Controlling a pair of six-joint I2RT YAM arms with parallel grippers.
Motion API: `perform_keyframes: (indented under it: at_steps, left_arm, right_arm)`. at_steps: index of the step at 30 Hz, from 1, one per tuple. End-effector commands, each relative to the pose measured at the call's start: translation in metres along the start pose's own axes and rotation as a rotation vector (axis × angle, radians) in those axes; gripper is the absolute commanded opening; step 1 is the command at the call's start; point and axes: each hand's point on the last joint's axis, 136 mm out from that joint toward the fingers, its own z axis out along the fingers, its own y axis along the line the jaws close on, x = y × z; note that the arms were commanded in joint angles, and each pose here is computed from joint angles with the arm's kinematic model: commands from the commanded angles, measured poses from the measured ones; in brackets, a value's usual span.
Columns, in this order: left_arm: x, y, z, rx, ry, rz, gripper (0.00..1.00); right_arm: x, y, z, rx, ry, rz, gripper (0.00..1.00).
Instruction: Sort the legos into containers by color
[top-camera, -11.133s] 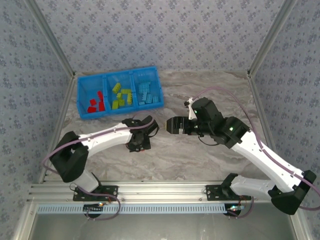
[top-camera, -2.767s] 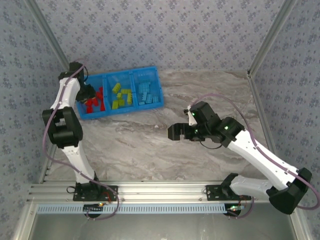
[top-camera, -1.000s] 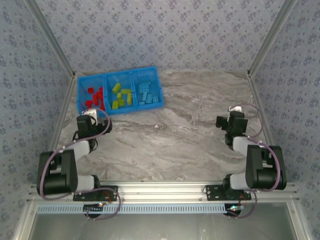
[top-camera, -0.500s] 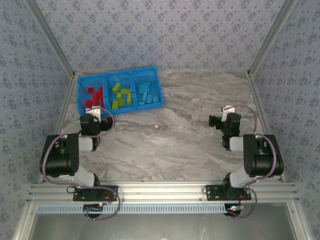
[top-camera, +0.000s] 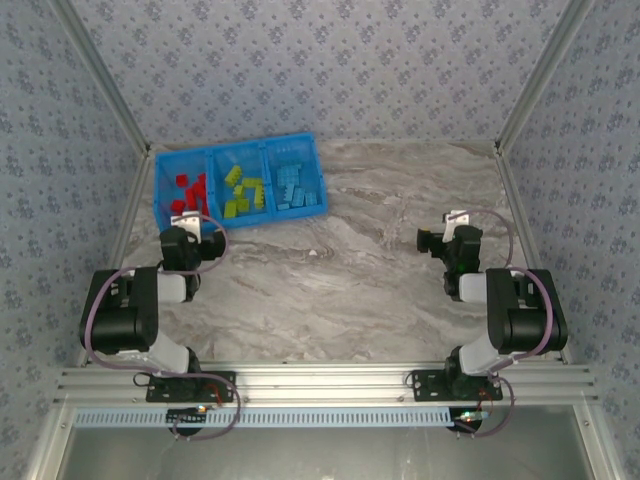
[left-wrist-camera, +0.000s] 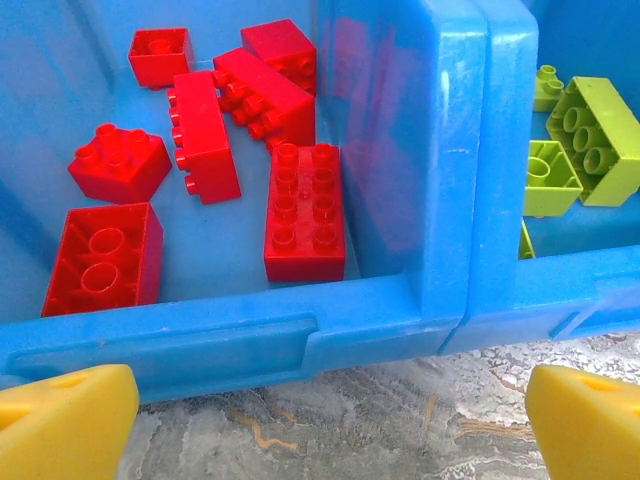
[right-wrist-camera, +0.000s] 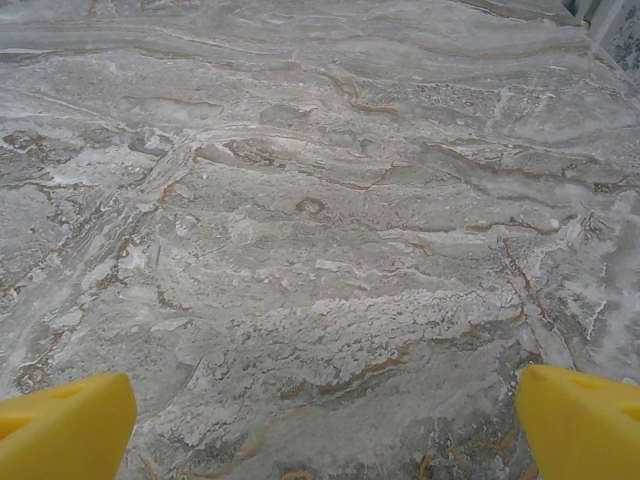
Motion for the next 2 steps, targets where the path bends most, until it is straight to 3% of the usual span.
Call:
perform_keyframes:
  at_steps: [1, 2]
  left_arm:
    - [-0.0184, 0.0001, 0.0008, -0.005, -0.055, 0.009, 0.99]
    - [-0.0181, -0.0004, 0.0009, -0.004, -0.053, 0.01, 0.99]
  right_arm:
    - [-0.0093, -0.0003, 0.0007, -0.007, -0.032, 0.015, 1.0]
    - [-0.0097, 0.0003, -0.0001, -0.004, -0.036, 0.012, 1.0]
